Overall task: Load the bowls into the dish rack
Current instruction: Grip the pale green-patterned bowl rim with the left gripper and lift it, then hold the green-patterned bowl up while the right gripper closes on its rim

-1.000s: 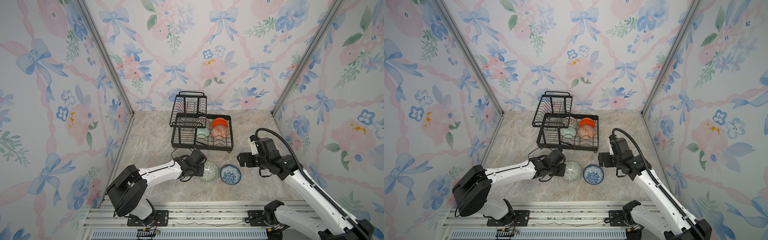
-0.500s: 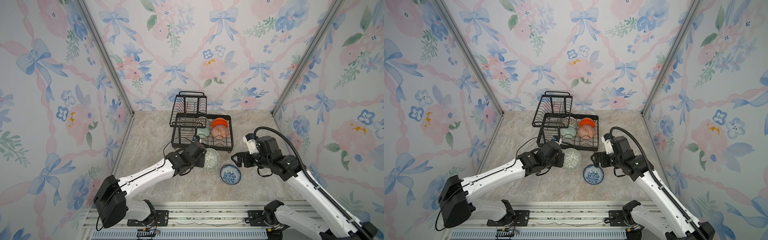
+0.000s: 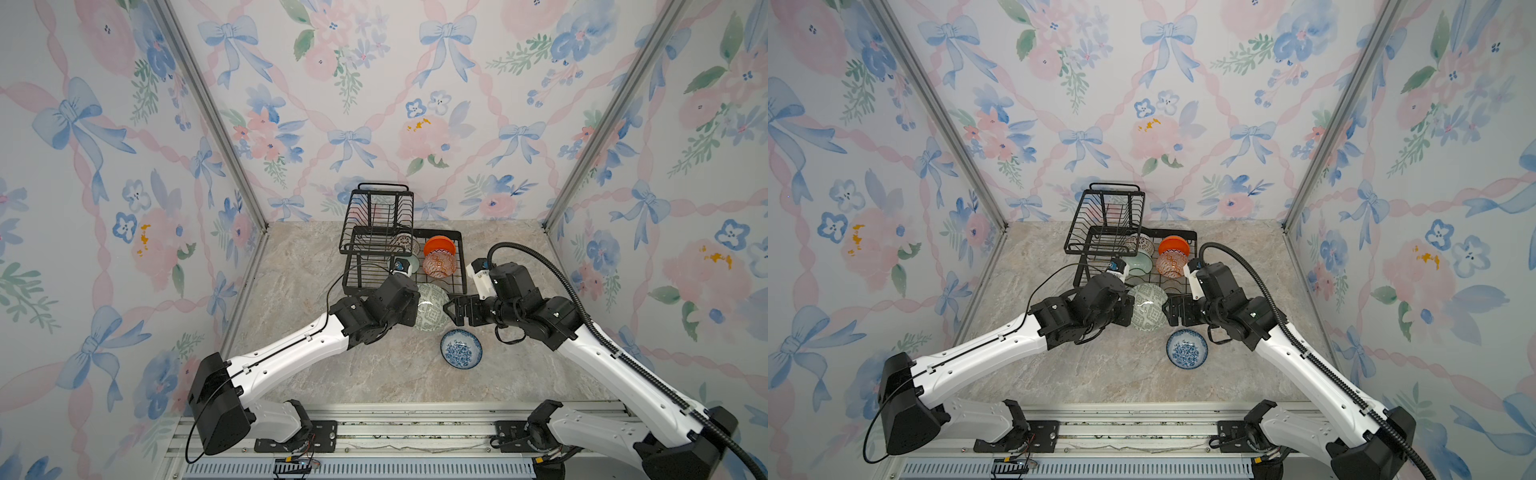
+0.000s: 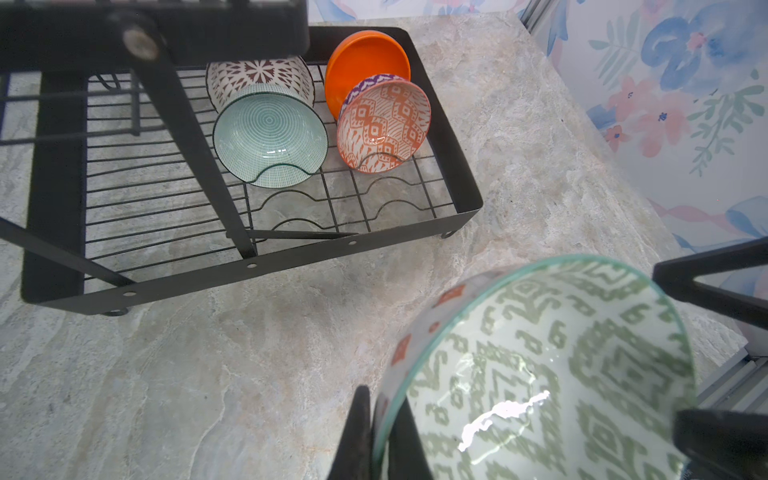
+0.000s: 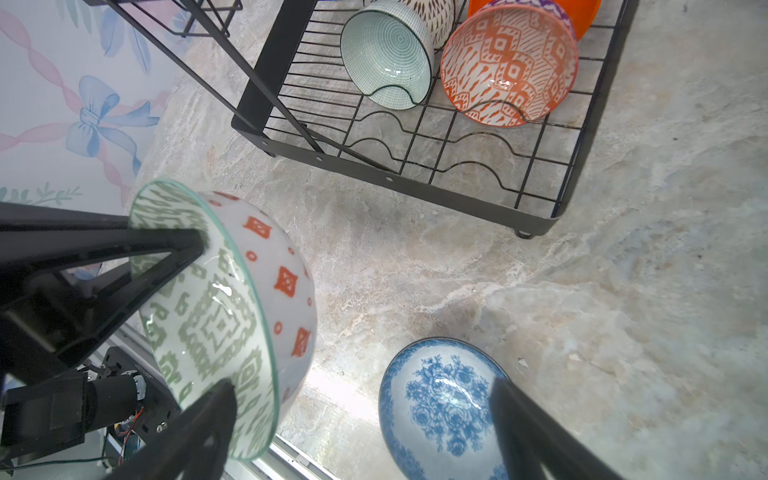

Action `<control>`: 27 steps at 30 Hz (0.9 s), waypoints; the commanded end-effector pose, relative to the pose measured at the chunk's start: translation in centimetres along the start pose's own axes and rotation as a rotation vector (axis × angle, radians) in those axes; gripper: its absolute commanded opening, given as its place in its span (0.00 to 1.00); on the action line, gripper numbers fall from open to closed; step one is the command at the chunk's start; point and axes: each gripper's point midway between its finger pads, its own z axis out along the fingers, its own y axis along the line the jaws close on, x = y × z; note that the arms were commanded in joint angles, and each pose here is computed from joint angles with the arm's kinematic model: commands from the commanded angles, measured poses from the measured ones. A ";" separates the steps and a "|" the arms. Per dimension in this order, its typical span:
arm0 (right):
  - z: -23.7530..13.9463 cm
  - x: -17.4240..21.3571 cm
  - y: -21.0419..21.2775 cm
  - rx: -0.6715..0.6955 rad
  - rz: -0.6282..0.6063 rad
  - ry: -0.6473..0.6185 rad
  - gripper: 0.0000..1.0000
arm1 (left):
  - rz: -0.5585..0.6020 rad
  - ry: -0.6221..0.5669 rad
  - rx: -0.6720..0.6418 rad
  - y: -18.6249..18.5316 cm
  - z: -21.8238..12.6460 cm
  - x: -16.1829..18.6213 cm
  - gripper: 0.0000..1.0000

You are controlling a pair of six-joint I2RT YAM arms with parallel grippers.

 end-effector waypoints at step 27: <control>2.6 -1.7 2.0 0.012 0.020 -0.014 0.36 | 0.026 -0.059 0.044 -2.2 -0.7 -2.5 0.00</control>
